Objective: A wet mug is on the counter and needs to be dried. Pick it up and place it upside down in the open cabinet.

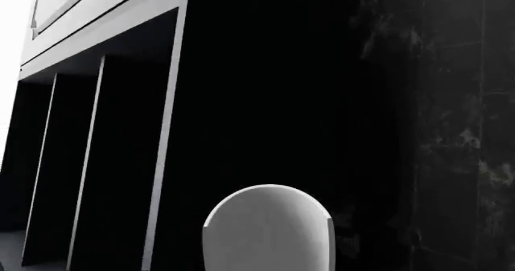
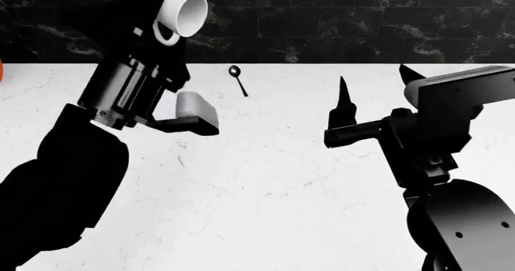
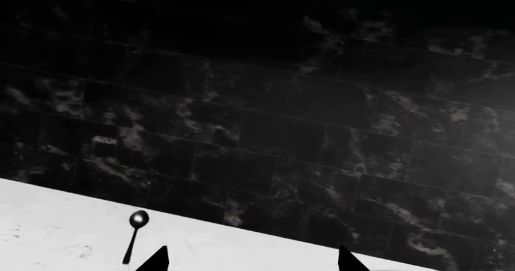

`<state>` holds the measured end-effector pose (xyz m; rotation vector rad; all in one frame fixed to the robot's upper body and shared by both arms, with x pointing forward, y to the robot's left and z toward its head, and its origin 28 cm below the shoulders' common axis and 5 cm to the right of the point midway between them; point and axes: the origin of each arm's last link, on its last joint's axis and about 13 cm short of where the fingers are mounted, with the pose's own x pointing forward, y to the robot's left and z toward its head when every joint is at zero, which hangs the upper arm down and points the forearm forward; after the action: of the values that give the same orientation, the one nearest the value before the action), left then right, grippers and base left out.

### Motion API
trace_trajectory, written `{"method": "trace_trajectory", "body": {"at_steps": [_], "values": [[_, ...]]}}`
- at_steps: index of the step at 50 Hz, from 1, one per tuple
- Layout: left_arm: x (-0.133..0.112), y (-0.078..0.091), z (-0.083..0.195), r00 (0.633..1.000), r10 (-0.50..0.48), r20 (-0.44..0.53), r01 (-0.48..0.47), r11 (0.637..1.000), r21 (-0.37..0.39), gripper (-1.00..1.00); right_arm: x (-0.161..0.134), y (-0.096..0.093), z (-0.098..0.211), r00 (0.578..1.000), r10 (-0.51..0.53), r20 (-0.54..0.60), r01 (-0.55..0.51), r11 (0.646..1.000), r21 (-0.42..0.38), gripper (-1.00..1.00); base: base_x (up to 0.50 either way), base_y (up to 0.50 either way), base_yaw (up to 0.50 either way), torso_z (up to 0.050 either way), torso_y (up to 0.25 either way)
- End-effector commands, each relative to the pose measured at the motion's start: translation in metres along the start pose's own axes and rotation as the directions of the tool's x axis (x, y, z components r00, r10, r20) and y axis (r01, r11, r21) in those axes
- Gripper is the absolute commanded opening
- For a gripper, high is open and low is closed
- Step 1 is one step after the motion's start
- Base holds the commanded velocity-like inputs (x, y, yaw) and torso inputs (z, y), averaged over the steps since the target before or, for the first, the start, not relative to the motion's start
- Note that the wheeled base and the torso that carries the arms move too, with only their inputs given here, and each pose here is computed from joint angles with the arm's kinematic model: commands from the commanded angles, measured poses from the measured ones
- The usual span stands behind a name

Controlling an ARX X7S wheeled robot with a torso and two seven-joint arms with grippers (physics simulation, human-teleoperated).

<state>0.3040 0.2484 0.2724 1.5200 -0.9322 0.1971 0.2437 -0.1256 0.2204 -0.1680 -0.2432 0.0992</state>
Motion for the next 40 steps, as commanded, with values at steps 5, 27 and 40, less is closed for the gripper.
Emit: {"method": "trace_trajectory", "body": {"at_steps": [5,27,40], "values": [[-0.001,0.004,-0.009,0.982,-0.007,0.19,-0.047,0.959,0.279,-1.0,-0.008,-0.003,0.018,0.996,0.08,-0.035,-0.079,0.996,0.039,1.0,0.0,0.0,0.0,0.0,0.0],[0.001,0.008,-0.006,0.884,-0.003,0.468,-0.263,0.824,0.502,-1.0,-0.036,0.015,0.067,0.875,0.467,-0.128,-0.435,0.874,0.218,1.0,0.0,0.0,0.0,0.0,0.0],[-0.003,0.005,-0.005,0.773,-0.068,0.631,-0.369,0.761,0.534,-1.0,-0.035,0.018,0.066,0.835,0.524,-0.168,-0.489,0.847,0.208,1.0,0.0,0.0,0.0,0.0,0.0]]}}
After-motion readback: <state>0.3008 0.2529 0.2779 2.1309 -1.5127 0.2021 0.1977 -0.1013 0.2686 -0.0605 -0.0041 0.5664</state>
